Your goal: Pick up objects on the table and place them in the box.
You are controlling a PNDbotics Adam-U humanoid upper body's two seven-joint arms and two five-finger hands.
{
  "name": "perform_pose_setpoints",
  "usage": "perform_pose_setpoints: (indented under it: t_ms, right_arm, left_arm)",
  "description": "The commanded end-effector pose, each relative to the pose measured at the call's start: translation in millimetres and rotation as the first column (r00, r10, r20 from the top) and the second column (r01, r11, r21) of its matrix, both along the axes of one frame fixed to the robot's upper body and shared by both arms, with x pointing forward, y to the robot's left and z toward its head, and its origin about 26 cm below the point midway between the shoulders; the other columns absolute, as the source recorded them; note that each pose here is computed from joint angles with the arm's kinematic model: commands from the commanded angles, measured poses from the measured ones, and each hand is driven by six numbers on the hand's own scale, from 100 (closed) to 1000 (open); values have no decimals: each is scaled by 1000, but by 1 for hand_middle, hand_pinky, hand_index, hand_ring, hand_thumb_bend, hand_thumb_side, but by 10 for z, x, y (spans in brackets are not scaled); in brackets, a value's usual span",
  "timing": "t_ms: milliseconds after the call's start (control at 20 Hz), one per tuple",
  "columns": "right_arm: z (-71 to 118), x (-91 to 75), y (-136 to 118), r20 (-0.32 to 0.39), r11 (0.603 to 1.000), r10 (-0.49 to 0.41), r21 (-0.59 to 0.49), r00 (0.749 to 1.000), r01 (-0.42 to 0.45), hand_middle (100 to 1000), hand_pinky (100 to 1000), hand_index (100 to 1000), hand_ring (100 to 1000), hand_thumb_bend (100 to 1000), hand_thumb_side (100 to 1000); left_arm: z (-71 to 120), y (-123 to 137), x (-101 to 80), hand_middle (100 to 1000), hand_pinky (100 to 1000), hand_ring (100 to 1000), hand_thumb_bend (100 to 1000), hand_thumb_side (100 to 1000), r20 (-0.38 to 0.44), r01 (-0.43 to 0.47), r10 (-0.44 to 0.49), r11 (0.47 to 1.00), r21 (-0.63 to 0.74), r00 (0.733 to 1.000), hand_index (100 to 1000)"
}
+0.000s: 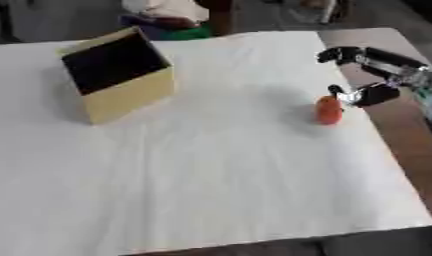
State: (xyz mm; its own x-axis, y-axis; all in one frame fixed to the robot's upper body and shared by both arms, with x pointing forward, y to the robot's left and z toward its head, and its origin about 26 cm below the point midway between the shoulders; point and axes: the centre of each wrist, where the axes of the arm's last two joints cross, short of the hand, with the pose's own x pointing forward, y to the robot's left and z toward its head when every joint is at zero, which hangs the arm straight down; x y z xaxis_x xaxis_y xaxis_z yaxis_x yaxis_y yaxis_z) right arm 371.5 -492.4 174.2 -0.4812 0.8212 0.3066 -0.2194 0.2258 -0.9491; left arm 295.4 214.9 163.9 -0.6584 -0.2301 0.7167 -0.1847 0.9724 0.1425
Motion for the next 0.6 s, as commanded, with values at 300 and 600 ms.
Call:
perform_pose_setpoints:
  t_ms: [300, 600]
  right_arm:
    - [180, -20, -93, -60, 967, 166, -185, 984, -174, 964, 928, 943, 1000, 100, 265]
    - [176, -15, -91, -62, 965, 169, -192, 984, -178, 965, 930, 942, 1000, 100, 268]
  left_arm:
    - [58, 12, -16, 615, 791, 661, 100, 798, 24, 1, -1, 1000, 14, 1000, 866]
    - [63, 12, -15, 615, 791, 661, 100, 798, 26, 1, -2, 1000, 15, 1000, 866]
